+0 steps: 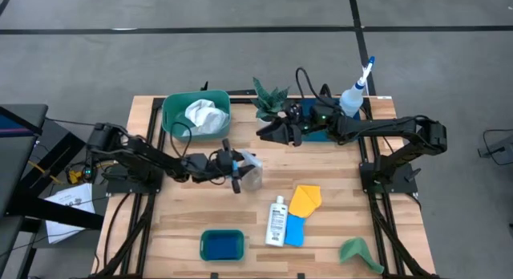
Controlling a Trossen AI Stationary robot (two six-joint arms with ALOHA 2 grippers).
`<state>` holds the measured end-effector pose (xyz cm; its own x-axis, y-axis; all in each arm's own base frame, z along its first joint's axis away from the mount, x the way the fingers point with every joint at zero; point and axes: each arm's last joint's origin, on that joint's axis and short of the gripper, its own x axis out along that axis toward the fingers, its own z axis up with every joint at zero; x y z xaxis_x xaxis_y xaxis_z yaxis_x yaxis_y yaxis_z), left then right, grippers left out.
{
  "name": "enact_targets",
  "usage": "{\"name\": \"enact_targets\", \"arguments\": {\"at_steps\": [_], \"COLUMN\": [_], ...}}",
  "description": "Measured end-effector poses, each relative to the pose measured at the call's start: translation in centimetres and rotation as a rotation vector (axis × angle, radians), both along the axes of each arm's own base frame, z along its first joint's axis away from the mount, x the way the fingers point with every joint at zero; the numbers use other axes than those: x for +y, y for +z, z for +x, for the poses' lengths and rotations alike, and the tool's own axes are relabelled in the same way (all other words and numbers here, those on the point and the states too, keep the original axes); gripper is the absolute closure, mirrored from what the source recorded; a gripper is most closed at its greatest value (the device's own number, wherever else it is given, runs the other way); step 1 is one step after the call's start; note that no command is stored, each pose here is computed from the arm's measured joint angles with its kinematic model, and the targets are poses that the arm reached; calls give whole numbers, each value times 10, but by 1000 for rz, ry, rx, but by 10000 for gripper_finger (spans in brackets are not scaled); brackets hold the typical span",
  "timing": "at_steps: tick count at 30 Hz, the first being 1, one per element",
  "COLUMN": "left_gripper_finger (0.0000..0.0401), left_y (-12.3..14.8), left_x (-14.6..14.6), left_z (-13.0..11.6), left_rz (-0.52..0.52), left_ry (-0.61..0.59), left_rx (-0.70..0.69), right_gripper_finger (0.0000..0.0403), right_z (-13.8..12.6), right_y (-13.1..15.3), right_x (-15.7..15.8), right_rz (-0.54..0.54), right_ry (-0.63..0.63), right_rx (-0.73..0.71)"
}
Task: Pick & Place Kitchen Items
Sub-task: Put the transparent spray bottle into the blue bin
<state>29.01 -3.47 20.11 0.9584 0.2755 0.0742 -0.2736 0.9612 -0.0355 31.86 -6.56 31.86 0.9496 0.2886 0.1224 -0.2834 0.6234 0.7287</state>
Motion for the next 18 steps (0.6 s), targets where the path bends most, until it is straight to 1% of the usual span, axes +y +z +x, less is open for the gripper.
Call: {"name": "enact_targets", "arguments": {"at_steps": [3, 7, 15, 16, 18], "left_gripper_finger": [273, 273, 270, 257, 210], "left_y": [0, 0, -1, -1, -2], "left_x": [1, 2, 1, 2, 2], "left_z": [1, 2, 2, 2, 2], "left_rz": [48, 51, 51, 50, 47], "left_ry": [-15, -36, -38, -34, -11], "left_rx": [16, 14, 32, 33, 42], "right_gripper_finger": [159, 159, 159, 159, 159], "right_z": [0, 0, 1, 1, 2], "right_y": [2, 2, 2, 2, 2], "right_x": [-1, -1, 2, 3, 4], "right_rz": [15, 20, 20, 20, 9], "right_ry": [-23, -45, -62, -67, -81], "right_rx": [-16, -18, -19, -20, -24]}}
